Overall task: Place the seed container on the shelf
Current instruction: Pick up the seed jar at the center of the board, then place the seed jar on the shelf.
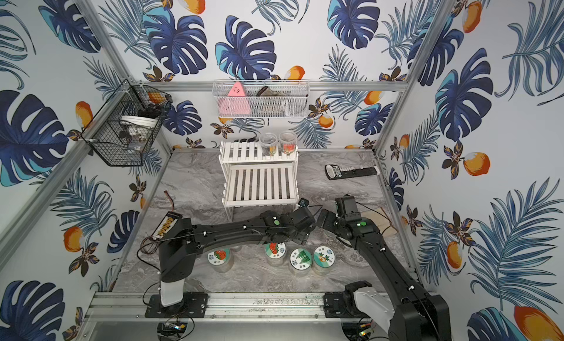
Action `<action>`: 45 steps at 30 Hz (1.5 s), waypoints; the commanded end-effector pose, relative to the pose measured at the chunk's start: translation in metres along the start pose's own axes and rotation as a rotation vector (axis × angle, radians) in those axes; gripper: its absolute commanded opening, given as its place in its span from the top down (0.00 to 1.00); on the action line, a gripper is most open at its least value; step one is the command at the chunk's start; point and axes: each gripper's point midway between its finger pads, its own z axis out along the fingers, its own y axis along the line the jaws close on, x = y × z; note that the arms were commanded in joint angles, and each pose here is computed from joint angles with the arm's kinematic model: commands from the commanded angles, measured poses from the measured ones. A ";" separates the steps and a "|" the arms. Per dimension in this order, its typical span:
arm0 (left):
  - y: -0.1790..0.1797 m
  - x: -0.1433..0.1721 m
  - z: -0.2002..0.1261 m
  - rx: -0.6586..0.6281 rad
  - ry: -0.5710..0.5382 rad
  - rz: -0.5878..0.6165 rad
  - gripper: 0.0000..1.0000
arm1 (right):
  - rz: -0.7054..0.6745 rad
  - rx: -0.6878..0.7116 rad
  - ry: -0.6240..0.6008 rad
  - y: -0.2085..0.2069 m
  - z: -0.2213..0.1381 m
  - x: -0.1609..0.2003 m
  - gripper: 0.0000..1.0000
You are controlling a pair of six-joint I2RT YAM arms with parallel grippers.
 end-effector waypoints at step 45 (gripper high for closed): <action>0.182 -0.117 -0.223 -0.043 -0.200 0.014 0.22 | -0.507 -0.586 -0.071 0.214 -0.111 -0.001 0.00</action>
